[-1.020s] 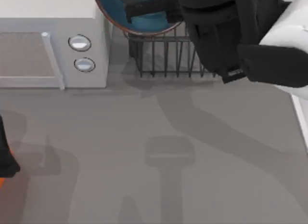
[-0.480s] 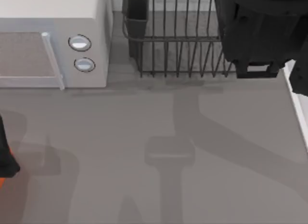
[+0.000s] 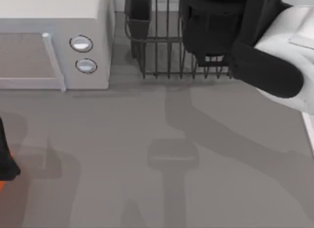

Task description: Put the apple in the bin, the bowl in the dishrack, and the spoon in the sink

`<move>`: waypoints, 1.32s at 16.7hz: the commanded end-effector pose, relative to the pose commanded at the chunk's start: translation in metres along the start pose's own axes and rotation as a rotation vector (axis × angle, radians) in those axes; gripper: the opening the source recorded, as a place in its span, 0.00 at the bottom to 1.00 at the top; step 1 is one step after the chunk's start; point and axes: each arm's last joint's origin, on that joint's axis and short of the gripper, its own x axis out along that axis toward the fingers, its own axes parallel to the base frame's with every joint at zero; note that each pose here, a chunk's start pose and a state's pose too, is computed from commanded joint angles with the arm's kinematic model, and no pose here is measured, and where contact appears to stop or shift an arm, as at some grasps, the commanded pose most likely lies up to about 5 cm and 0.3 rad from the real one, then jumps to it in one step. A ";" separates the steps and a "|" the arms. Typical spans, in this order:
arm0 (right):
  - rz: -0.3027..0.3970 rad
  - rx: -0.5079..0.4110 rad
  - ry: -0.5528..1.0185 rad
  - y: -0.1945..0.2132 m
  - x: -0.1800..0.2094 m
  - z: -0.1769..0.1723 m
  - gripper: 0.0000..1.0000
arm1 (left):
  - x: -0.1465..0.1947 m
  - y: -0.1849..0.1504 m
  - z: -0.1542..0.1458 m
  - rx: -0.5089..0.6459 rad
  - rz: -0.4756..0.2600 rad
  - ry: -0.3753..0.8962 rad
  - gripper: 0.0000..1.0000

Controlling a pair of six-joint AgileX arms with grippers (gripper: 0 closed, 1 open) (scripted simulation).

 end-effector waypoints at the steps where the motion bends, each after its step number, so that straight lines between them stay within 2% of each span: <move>1: 0.000 0.000 0.000 0.005 0.017 -0.015 0.00 | 0.000 0.000 0.000 0.000 0.000 0.000 1.00; 6: -0.002 0.006 -0.011 0.001 0.107 -0.108 0.00 | 0.000 0.000 0.000 0.000 0.000 0.000 1.00; 9: -0.002 0.002 -0.006 -0.017 0.141 -0.149 0.00 | 0.000 0.000 0.000 0.000 0.000 0.000 1.00; 11: -0.002 0.001 -0.004 -0.024 0.149 -0.160 0.00 | 0.000 0.000 0.000 0.000 0.000 0.000 1.00; 15: -0.002 0.001 -0.004 -0.025 0.149 -0.160 0.00 | 0.000 0.000 0.000 0.000 0.000 0.000 1.00; 22: -0.002 0.001 -0.004 -0.025 0.149 -0.160 0.53 | 0.000 0.000 0.000 0.000 0.000 0.000 1.00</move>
